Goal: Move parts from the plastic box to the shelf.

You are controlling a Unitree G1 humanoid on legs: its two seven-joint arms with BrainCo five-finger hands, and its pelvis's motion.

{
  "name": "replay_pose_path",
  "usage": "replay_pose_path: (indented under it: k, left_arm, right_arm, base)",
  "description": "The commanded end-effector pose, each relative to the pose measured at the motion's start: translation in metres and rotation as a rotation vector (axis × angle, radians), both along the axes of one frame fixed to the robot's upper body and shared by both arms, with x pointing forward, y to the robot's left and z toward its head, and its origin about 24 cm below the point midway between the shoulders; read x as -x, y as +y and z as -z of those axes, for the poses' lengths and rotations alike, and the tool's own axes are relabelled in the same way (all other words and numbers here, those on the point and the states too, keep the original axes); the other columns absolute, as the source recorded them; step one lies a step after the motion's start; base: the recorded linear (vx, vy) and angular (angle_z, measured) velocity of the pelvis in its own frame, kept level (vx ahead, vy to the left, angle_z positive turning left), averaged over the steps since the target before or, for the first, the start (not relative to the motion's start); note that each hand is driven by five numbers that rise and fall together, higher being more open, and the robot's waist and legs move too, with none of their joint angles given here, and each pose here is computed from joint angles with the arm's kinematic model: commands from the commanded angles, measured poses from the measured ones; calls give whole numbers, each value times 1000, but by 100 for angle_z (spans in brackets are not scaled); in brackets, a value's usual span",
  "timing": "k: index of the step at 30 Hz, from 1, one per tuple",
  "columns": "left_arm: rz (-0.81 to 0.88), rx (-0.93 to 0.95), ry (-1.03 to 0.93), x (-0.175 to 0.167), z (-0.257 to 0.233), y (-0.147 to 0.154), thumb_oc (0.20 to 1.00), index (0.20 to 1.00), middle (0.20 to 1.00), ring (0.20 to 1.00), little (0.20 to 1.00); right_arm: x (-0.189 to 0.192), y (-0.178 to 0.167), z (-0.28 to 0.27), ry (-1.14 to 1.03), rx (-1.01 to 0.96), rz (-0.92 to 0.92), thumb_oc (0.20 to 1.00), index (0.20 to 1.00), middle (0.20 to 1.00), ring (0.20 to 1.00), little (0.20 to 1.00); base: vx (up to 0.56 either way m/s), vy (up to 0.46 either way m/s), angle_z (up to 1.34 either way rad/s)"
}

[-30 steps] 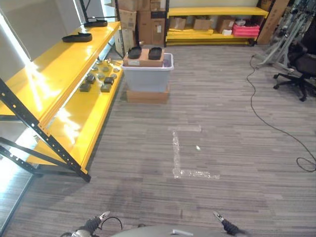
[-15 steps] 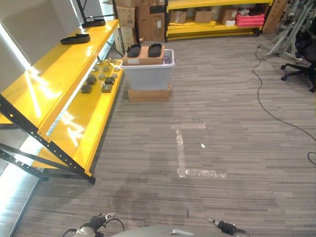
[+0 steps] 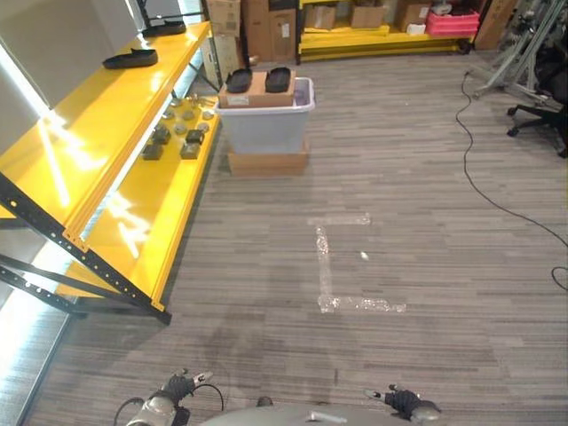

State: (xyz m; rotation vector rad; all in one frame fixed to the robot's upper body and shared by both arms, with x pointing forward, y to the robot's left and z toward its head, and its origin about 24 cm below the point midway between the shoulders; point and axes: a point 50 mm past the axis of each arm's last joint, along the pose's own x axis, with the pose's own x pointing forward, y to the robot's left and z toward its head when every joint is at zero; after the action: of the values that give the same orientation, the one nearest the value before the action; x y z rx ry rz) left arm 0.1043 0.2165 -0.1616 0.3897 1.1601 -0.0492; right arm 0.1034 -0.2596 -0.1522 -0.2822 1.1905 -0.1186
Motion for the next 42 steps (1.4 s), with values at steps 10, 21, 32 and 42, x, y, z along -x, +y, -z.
replay_pose_path:
  k: [10, 21, 32, 42]
  left_arm:
    - [-51, -23, -12, -8, -2, 6, 1000, 1000, 1000, 1000, 1000]
    - [-90, -20, 2, -3, -2, 12, 1000, 1000, 1000, 1000, 1000]
    - [-53, -38, 5, -6, -3, 15, 1000, 1000, 1000, 1000, 1000]
    - [-64, -44, -8, -10, -5, 18, 1000, 1000, 1000, 1000, 1000]
  right_arm:
    - [-12, 6, -1, -3, 32, -116, 1000, 1000, 1000, 1000, 1000]
    - [-8, 4, 0, 5, 9, -33, 1000, 1000, 1000, 1000, 1000]
    - [-30, 16, -4, -73, -9, -52, 1000, 1000, 1000, 1000, 1000]
    - [11, 3, 5, 37, 10, 40, 1000, 1000, 1000, 1000, 1000]
  base:
    - [0, 0, 0]
    - [-1, 49, -2]
    - [28, 80, -9]
    - [236, -122, 5]
